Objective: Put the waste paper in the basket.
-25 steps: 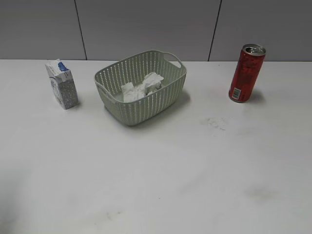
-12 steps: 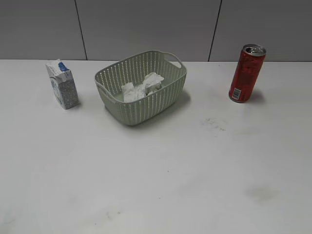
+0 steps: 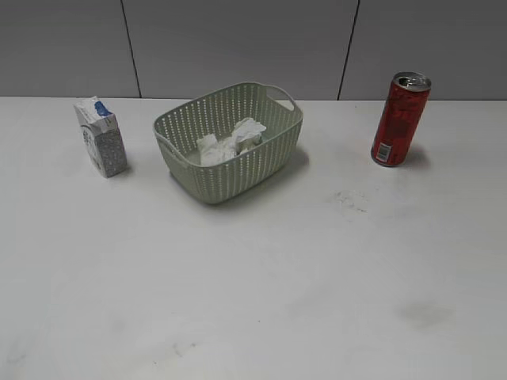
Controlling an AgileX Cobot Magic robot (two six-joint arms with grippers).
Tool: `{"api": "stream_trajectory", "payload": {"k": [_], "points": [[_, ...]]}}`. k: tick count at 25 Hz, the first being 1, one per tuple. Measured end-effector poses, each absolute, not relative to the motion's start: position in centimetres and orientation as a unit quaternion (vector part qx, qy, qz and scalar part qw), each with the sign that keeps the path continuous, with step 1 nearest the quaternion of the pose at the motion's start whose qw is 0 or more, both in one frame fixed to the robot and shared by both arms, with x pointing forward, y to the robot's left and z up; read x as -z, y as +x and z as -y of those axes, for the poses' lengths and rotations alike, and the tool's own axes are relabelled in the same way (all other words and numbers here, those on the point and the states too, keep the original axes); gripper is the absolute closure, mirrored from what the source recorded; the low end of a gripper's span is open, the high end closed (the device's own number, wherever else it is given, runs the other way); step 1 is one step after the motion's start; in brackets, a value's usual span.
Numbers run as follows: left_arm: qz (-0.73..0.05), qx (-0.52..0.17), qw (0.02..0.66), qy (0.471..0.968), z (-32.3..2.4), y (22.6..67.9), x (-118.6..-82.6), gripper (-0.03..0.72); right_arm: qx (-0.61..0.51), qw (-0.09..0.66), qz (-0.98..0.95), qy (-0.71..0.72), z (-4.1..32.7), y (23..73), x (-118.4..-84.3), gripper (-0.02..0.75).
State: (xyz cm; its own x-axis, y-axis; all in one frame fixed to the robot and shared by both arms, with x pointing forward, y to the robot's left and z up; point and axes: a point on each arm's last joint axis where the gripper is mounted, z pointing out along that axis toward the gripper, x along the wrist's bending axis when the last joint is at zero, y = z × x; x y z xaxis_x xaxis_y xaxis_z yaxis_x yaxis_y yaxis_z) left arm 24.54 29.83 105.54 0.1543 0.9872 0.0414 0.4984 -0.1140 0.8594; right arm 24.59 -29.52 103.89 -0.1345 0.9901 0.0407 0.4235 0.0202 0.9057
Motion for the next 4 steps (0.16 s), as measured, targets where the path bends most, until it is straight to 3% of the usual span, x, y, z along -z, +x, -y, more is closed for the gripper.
{"api": "stream_trajectory", "payload": {"k": [4], "points": [[-0.545,-0.365,0.382,0.651,-30.07,23.27,-105.49,0.102,-0.417,0.341,-0.627,0.562,29.52,24.6,-103.92,0.148]]}}
